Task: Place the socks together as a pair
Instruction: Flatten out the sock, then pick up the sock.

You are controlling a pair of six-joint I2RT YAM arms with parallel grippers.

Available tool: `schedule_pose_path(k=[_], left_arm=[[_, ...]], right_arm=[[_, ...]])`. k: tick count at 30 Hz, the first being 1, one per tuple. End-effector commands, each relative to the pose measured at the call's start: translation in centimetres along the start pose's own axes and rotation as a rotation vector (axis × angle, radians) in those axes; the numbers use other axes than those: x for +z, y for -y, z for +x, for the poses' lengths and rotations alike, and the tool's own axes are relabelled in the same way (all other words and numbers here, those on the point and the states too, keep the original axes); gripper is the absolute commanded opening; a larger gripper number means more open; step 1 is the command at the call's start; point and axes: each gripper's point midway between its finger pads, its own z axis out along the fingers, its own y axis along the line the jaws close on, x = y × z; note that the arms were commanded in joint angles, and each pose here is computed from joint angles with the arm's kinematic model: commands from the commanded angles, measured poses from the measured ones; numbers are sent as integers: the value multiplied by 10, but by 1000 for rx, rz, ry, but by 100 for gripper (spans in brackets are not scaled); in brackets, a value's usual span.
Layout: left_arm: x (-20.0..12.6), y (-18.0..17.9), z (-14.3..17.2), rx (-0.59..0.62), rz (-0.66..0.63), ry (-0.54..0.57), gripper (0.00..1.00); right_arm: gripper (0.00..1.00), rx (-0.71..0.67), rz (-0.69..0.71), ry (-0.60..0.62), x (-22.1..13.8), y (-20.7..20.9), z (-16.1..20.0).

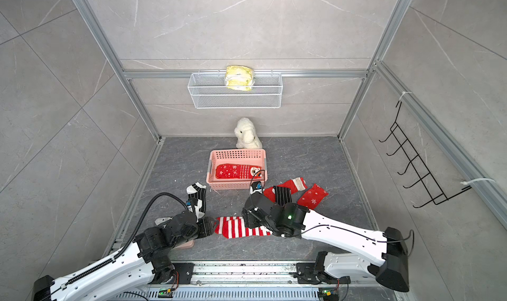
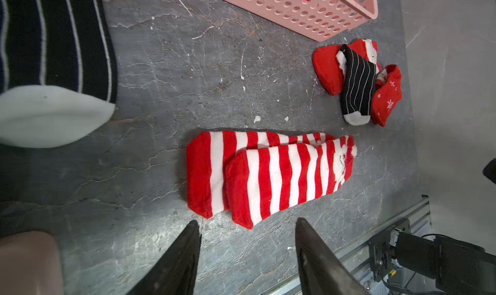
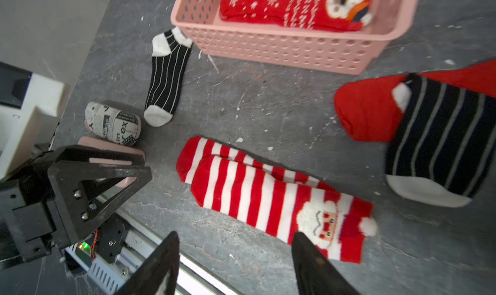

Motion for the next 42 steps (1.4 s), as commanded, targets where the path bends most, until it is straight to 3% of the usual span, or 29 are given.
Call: schedule_pose_path(k=[1,6,12,27,42], left_arm=[[9,17,1,-30,63,-27,57],[24,18,8,-45,10,-91,50],[38,19,20,-31,-56,-135,46],[44,4,37,-49,-116,-138,47],[57,1,49,-40,-123,-180,44]], right_arm=[[66,38,152,51,-8,47,7],[63,114,236,25,-2,93,29],[58,239,218,-66,28,123,58],[56,357,187,-156,78,135,89],[43,376,193,-170,90,139,93]])
